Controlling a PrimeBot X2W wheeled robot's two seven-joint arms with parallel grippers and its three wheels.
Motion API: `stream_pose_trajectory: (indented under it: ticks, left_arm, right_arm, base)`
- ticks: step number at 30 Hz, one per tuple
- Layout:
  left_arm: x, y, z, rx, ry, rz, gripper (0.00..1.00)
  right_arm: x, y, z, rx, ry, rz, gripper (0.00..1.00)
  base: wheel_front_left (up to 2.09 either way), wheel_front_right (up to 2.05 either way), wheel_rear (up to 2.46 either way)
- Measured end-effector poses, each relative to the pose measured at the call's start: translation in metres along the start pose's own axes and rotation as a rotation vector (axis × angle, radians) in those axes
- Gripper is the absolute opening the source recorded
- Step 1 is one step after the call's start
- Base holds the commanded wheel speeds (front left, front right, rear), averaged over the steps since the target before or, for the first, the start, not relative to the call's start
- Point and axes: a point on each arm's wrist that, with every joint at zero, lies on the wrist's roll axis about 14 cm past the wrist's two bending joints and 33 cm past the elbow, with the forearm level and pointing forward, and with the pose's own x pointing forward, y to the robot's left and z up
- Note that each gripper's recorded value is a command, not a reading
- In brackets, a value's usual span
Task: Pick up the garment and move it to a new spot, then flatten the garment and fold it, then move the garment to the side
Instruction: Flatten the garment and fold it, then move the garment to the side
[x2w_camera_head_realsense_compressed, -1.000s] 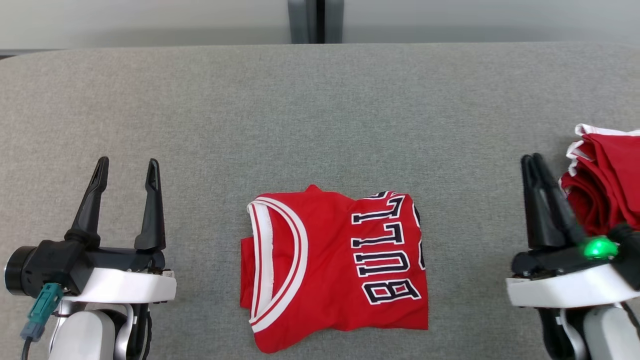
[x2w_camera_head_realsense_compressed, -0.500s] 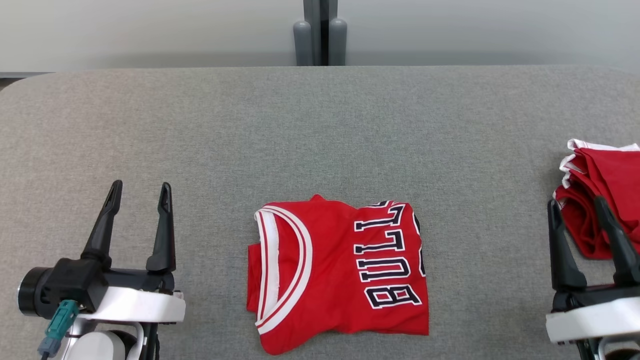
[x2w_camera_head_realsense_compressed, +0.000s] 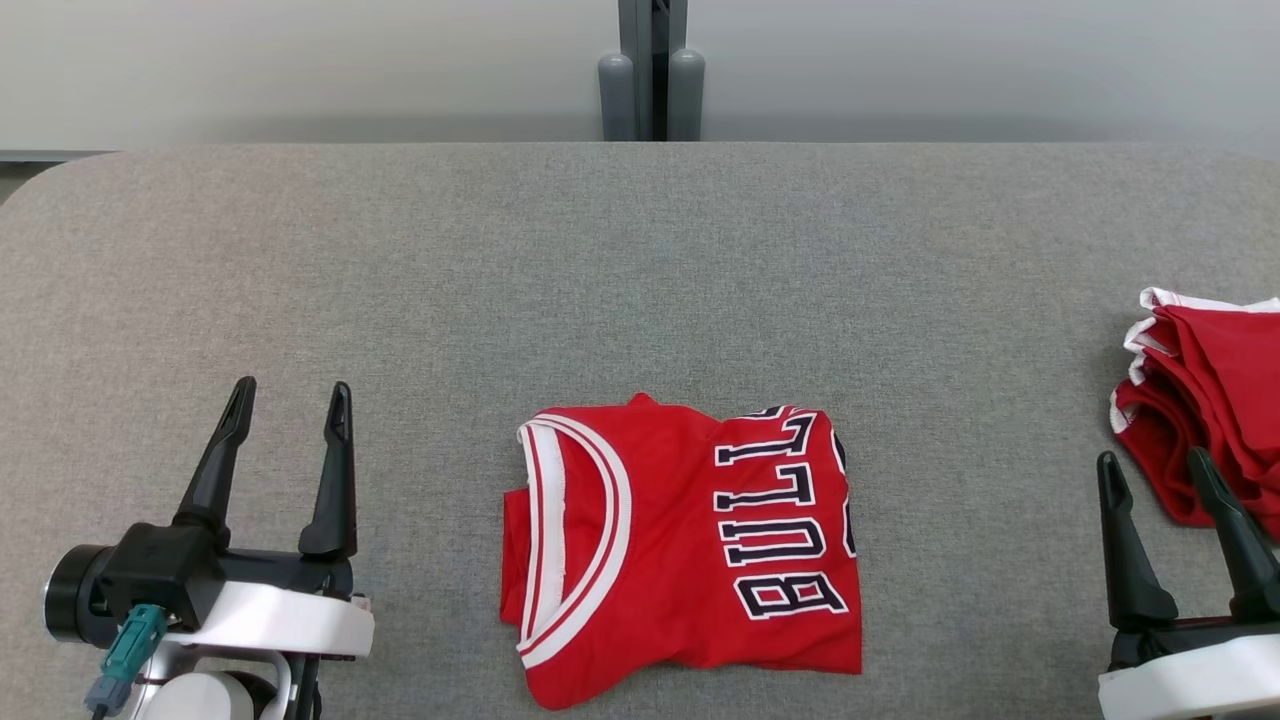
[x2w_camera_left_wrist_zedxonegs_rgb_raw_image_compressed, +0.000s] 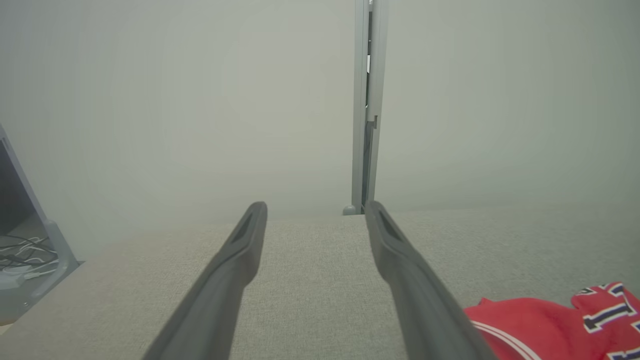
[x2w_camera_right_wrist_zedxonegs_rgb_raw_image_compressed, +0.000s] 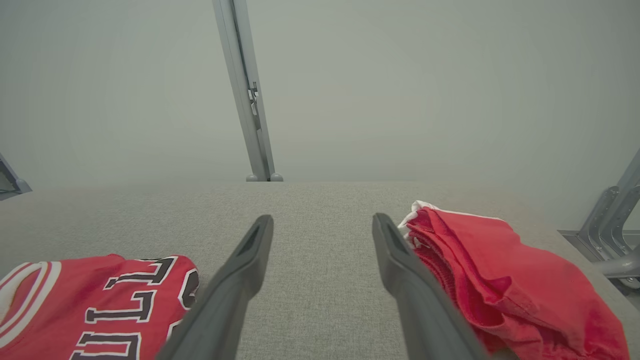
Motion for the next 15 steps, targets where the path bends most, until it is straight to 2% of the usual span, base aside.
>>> stream_pose_trajectory:
  ticks: [9,15]
  left_arm:
    - [0.0,0.002,-0.001,-0.005,0.003,0.008,1.0]
    - [0.0,0.006,0.0,-0.01,0.0,0.021,1.0]
  right_arm:
    - [0.007,0.012,-0.006,0.021,0.028,0.035,1.0]
    - [0.018,0.051,-0.046,0.059,0.206,0.146,1.0]
  base:
    - [0.0,0.0,0.0]
    - [0.0,0.0,0.0]
